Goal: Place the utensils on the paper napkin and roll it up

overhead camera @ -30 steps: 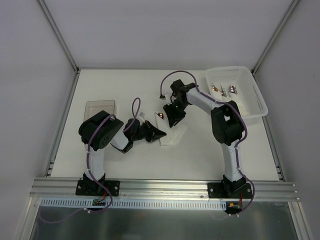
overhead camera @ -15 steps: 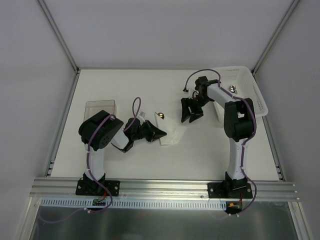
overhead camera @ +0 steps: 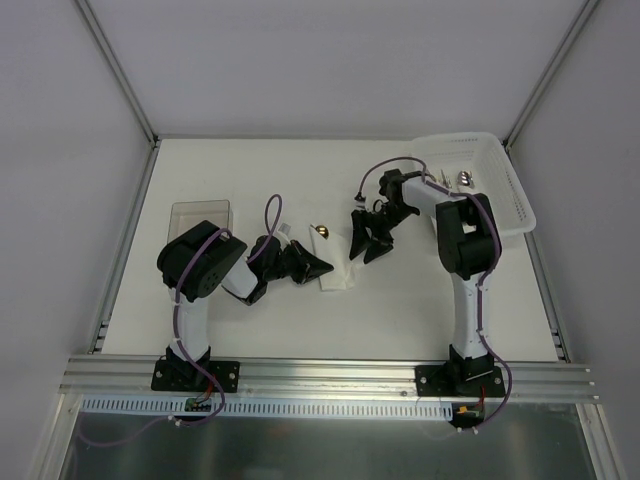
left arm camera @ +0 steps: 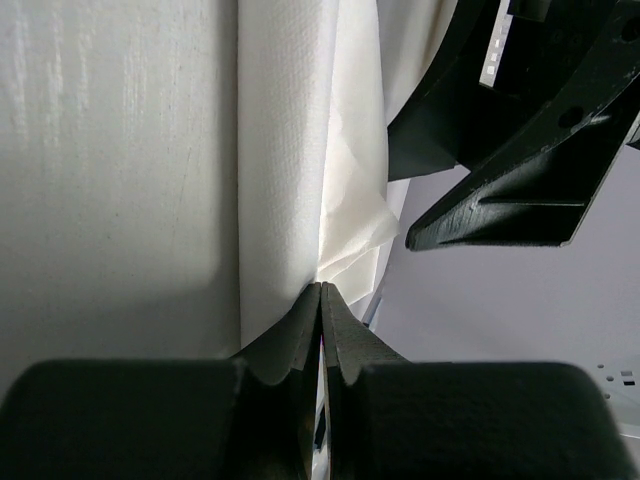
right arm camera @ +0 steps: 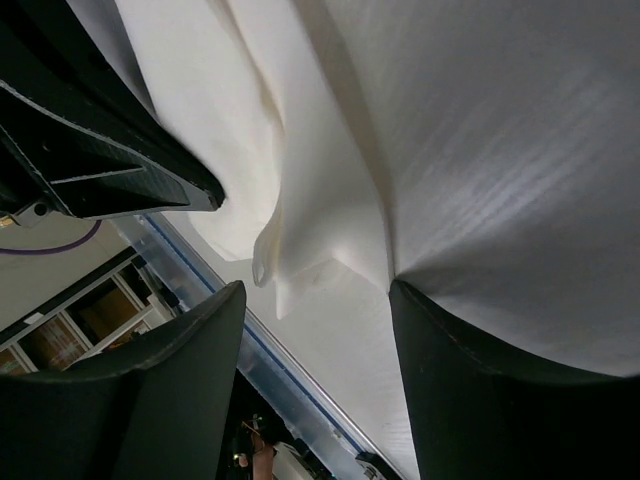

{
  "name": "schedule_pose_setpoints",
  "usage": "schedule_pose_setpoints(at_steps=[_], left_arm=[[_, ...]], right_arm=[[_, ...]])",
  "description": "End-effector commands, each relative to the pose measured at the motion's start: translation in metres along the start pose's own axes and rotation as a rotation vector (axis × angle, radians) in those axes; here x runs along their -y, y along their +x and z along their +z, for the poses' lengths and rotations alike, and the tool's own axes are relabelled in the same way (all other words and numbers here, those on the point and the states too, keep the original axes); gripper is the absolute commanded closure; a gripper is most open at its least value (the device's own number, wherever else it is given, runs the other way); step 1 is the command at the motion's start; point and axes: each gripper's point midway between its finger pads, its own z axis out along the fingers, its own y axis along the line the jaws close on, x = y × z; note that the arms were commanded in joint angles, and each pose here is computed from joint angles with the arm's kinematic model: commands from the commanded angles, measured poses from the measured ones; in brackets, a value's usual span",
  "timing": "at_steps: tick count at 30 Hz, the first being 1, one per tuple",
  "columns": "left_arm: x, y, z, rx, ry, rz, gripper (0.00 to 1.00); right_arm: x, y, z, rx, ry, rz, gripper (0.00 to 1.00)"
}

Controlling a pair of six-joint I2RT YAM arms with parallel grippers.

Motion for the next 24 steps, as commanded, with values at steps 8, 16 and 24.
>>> schedule_pose_setpoints(at_steps=[8, 16, 24], left_arm=[[-0.061, -0.002, -0.008, 0.039, -0.207, -0.032, 0.98], [-0.061, -0.003, -0.008, 0.042, -0.208, -0.031, 0.98], [-0.066, -0.002, -0.01, 0.047, -0.218, -0.039, 0.98]], right_arm=[[-0.044, 0.015, 0.01, -0.059, -0.255, 0.074, 0.36], [-0.019, 0.046, 0.002, -0.061, -0.175, 0.125, 0.38], [-0.017, 0.058, 0.018, -0.036, -0.195, 0.191, 0.37]])
